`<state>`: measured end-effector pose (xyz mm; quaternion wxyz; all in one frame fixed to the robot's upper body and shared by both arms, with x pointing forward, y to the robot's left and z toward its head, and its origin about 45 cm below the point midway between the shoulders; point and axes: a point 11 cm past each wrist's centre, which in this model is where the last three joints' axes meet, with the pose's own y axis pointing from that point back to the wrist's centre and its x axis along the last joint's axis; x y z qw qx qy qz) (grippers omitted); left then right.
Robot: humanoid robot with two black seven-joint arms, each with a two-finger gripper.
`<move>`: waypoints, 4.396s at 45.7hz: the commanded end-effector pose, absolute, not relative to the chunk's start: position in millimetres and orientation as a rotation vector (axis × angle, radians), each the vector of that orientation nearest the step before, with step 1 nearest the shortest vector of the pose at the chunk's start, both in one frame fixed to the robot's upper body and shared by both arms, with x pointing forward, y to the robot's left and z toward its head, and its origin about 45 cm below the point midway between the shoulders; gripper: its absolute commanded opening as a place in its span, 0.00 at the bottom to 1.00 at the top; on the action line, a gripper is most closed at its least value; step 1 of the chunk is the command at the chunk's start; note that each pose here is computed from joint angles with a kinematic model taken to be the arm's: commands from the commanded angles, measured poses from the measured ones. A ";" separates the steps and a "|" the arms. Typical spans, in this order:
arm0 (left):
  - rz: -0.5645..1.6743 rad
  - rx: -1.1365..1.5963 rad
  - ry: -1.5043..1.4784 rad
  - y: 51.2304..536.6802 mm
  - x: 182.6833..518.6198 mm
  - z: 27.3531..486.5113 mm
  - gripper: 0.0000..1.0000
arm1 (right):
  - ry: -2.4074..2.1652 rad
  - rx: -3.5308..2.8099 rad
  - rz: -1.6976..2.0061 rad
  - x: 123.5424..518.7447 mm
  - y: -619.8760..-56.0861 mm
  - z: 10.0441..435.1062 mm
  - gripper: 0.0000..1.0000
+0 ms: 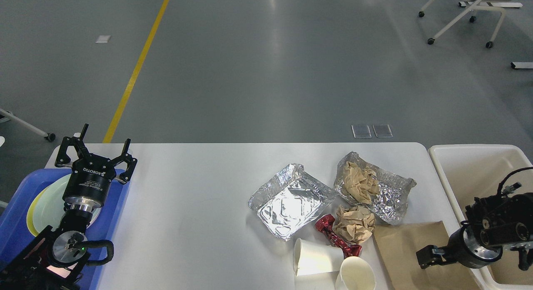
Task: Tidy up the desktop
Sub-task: 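Lower the right gripper toward the brown paper bag by the bin, then grasp the brown paper bag with the right gripper and lift it, then drop the brown paper bag into the white bin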
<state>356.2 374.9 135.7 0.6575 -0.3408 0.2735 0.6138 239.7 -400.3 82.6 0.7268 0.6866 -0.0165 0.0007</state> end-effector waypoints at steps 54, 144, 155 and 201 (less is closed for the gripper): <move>1.390 -0.772 0.620 374.8 356.3 135.7 0.96 | -0.111 1.499 0.027 227.2 -408.6 68.6 0.00; 1.390 -0.772 0.620 374.8 356.3 135.7 0.96 | -1.104 1.214 -0.250 284.1 -580.7 199.3 0.00; 1.391 -0.773 0.619 375.2 356.3 135.9 0.96 | -1.225 1.139 -0.206 277.4 -604.6 131.5 0.00; 1.390 -0.772 0.620 374.8 356.3 135.7 0.96 | -1.344 0.982 -0.111 238.3 -547.6 16.0 0.00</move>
